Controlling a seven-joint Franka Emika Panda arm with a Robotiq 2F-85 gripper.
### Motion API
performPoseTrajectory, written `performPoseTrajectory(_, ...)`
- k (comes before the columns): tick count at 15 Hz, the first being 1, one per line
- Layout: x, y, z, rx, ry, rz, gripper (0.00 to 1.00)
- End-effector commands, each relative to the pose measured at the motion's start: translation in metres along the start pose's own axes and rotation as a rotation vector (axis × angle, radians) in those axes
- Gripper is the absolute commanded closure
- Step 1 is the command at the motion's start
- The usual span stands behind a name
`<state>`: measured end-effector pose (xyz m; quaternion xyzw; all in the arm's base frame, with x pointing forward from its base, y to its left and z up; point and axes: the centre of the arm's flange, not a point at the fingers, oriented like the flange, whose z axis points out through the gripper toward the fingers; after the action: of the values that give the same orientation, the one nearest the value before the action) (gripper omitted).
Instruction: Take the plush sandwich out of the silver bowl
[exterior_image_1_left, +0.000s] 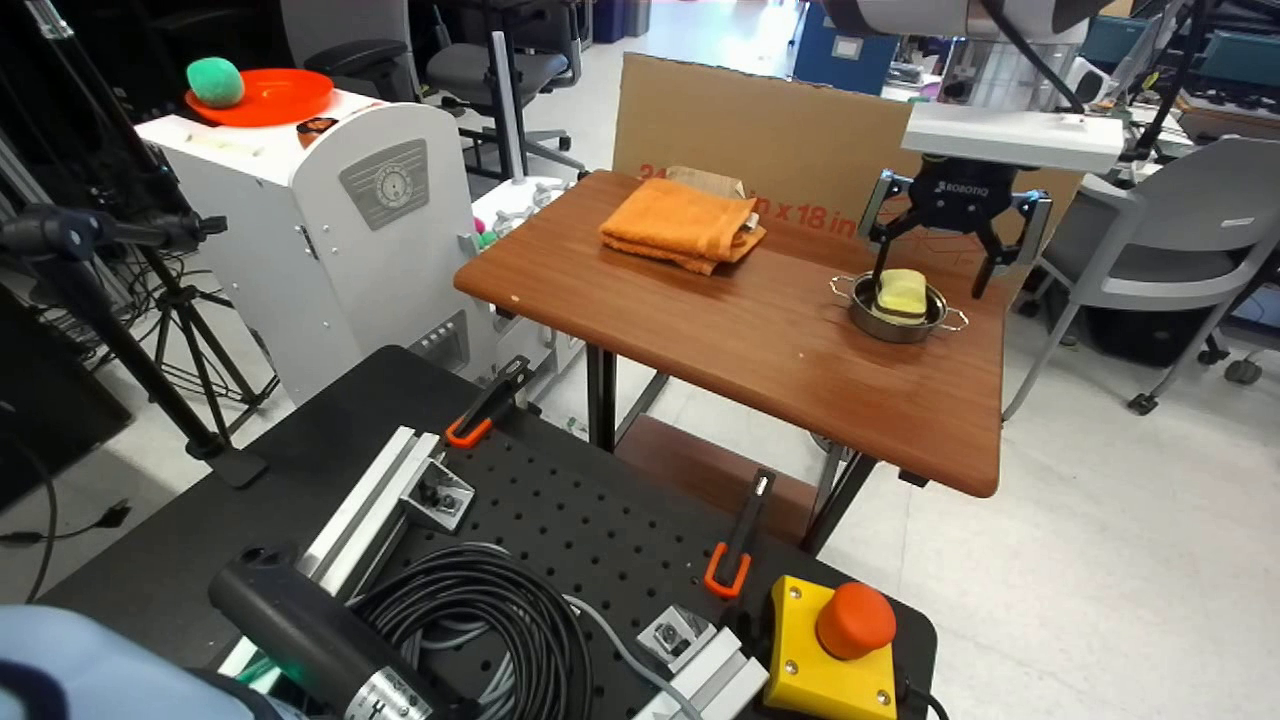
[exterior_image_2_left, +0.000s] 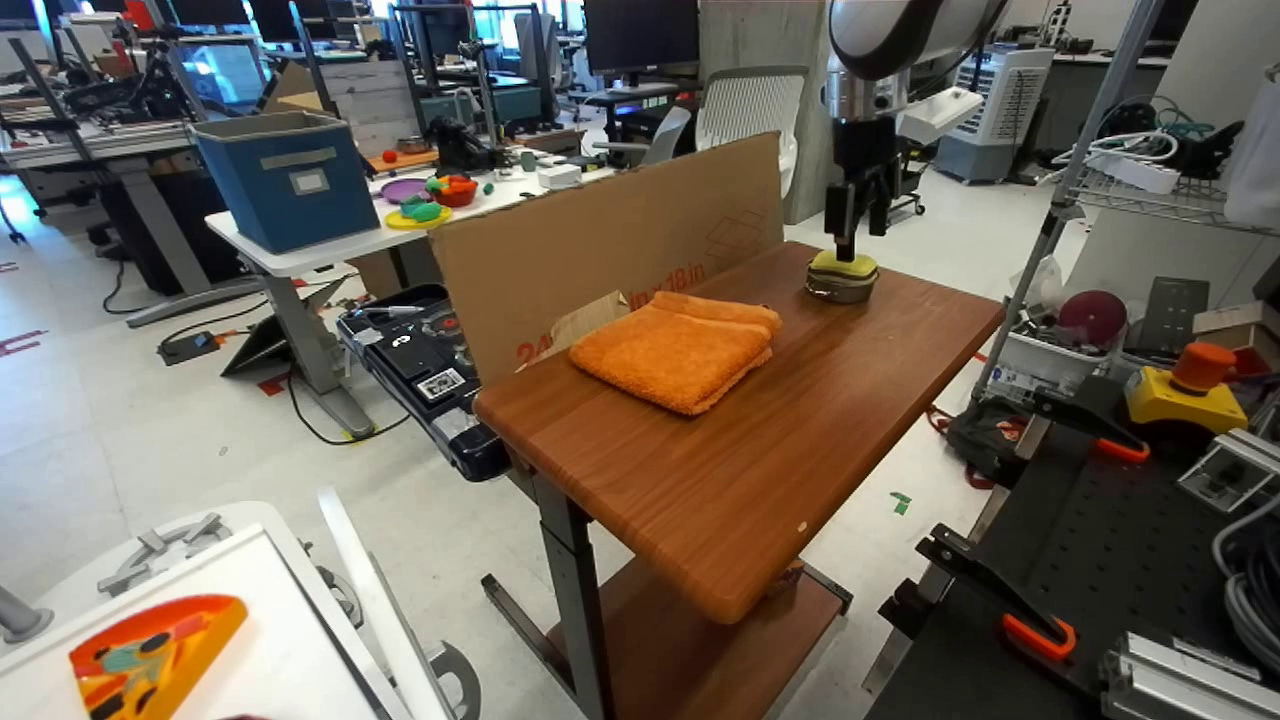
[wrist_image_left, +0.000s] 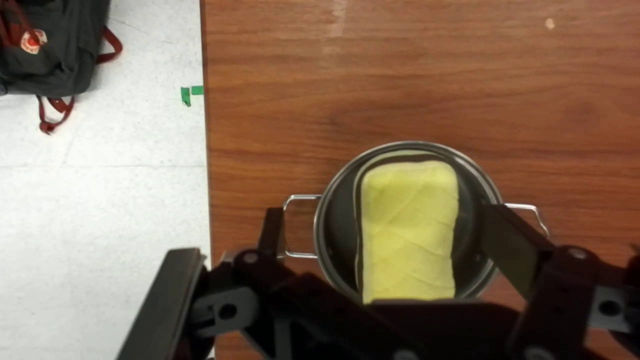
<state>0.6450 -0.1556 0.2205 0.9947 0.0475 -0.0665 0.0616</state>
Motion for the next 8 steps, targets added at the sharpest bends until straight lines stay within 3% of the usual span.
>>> performPoseTrajectory(1,0.013,-0.009,-0.008,-0.001,-0.003,-0.048,0.0)
performPoseTrajectory(8,0.021,-0.022,0.01,-0.009,-0.039,-0.069,0.0)
